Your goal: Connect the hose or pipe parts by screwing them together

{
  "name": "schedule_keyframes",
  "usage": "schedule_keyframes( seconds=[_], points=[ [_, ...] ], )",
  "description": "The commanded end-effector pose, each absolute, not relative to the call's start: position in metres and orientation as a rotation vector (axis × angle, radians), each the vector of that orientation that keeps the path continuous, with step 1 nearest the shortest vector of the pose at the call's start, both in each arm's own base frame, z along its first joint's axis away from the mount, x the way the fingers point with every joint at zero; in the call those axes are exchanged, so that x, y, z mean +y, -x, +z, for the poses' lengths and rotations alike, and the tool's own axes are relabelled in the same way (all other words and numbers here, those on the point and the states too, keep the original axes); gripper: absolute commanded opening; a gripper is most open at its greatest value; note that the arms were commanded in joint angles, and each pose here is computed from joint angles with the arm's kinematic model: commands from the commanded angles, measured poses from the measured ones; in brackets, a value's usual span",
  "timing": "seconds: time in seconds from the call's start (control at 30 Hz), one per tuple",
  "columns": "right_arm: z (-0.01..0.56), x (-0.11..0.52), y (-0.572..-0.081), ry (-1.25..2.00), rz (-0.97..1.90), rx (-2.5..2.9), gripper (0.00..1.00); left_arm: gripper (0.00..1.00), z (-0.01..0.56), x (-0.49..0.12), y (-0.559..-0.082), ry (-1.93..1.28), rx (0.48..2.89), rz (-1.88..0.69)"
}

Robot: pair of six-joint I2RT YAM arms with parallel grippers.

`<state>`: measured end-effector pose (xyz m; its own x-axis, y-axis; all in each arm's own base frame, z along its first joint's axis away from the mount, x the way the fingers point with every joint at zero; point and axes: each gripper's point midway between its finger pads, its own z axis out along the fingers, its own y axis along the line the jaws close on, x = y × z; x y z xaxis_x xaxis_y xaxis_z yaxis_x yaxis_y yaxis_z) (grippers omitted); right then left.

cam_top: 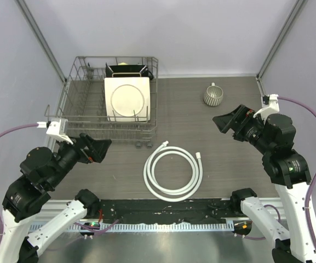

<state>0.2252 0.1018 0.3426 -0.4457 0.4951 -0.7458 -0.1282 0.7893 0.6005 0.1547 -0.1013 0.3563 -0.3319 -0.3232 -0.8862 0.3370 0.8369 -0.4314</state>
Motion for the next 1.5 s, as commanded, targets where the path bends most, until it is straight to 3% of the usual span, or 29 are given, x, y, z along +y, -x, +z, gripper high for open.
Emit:
schedule_keyframes(
  seconds=[0.0,0.07,0.23,0.4,0.47,0.57,0.77,0.87,0.97,1.1,1.47],
  points=[
    [0.329,0.086,-0.230,-0.396,0.653,1.896,0.92,1.00,0.355,-0.105,-0.161,-0.040,1.785,-0.647],
    [0.321,0.076,-0.233,-0.497,0.618,1.894,0.93,1.00,0.352,-0.105,-0.161,-0.048,1.791,-0.638],
    [0.284,0.013,-0.246,-0.704,0.218,1.867,0.88,1.00,0.349,-0.110,-0.160,-0.074,1.803,-0.657],
    [0.279,-0.037,-0.283,-0.630,-0.231,1.829,0.88,1.00,0.345,-0.124,-0.156,-0.100,1.829,-0.737],
    [0.253,-0.057,-0.302,-0.590,-0.487,1.916,0.91,1.00,0.340,-0.125,-0.156,-0.097,1.840,-0.739],
    [0.213,-0.070,-0.327,-0.570,-0.612,2.049,0.91,1.00,0.345,-0.124,-0.154,-0.109,1.829,-0.739],
    [0.142,-0.125,-0.358,-0.719,-0.565,2.287,0.91,1.00,0.349,-0.120,-0.157,-0.082,1.854,-0.704],
    [0.133,-0.158,-0.361,-0.812,-0.587,2.278,0.90,1.00,0.352,-0.124,-0.158,-0.096,1.861,-0.718],
    [0.115,-0.181,-0.366,-0.921,-0.474,2.278,0.83,1.00,0.354,-0.132,-0.160,-0.103,1.874,-0.750],
    [0.094,-0.193,-0.375,-0.951,-0.376,2.329,0.75,1.00,0.352,-0.140,-0.163,-0.099,1.901,-0.774],
    [0.057,-0.188,-0.380,-0.966,-0.264,2.412,0.70,1.00,0.352,-0.140,-0.170,-0.084,1.879,-0.759]
  ],
)
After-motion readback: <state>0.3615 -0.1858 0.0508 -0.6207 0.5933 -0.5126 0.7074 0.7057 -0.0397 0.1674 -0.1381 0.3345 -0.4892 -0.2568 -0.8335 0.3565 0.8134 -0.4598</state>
